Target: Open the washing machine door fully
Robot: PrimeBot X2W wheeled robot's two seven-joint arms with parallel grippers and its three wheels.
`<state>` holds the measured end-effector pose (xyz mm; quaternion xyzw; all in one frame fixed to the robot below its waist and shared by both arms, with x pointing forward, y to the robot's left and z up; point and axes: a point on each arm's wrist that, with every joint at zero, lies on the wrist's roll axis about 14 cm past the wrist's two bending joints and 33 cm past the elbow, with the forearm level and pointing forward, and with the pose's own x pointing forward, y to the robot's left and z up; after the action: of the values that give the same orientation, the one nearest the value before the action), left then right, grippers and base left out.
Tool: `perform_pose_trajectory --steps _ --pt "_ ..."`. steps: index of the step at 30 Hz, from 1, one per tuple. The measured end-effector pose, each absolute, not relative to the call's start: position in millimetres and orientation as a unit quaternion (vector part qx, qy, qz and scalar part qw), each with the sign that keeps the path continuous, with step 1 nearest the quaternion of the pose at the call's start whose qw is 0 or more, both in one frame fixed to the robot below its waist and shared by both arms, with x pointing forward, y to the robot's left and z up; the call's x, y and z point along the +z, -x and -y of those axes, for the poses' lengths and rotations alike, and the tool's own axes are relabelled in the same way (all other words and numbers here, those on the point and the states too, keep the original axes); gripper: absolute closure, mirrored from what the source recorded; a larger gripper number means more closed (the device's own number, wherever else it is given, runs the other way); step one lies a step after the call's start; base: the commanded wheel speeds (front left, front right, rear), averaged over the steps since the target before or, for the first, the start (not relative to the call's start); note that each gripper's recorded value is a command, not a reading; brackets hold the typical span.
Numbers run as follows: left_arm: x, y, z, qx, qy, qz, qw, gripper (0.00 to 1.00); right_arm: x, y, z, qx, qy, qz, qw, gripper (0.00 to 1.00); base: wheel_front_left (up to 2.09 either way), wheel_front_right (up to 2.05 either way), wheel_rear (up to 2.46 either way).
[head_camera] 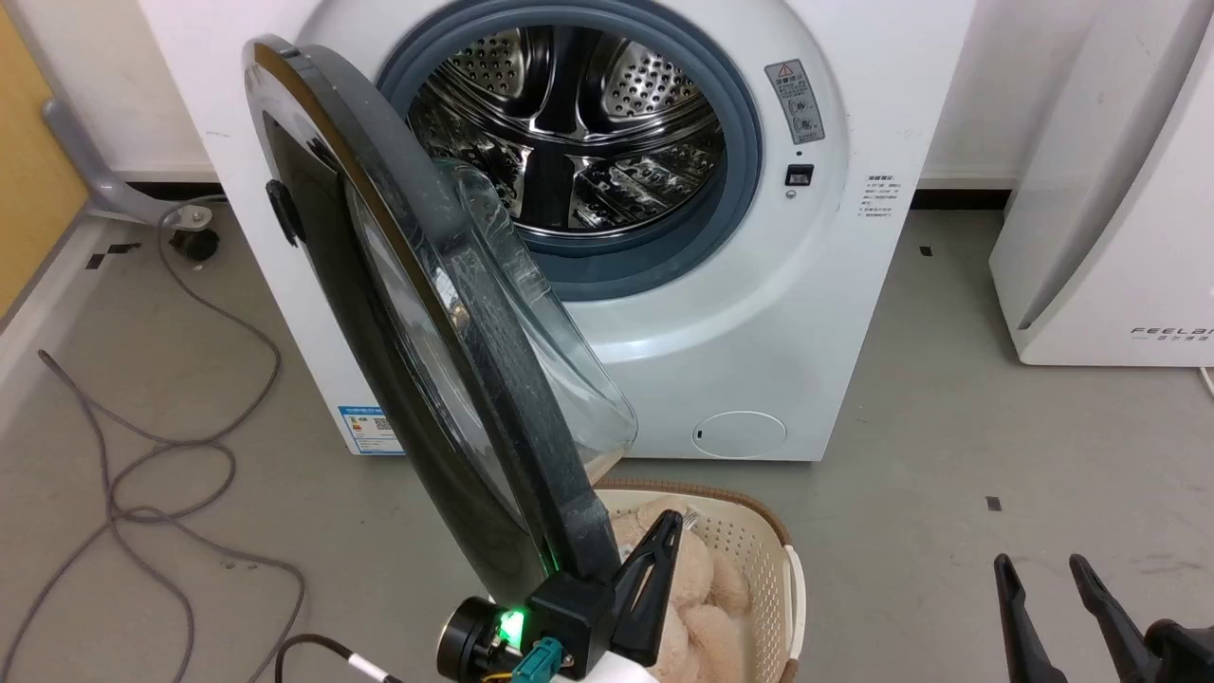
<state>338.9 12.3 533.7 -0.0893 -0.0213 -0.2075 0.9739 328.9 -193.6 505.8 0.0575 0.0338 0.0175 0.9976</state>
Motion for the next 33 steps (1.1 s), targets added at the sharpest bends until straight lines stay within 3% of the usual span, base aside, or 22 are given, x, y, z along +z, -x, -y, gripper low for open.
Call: perform_pose_trajectory --steps 14,33 --pt "535 -325 -49 -0.156 0.077 0.022 0.985 1.0 507 -341 172 0.053 -0.06 -0.028 0.996 0.0 0.0 0.0 0.0" --pt "541 -289 -150 0.03 0.077 0.03 0.996 1.0 507 -372 109 0.15 -0.054 -0.034 0.987 0.0 0.0 0.0 0.0"
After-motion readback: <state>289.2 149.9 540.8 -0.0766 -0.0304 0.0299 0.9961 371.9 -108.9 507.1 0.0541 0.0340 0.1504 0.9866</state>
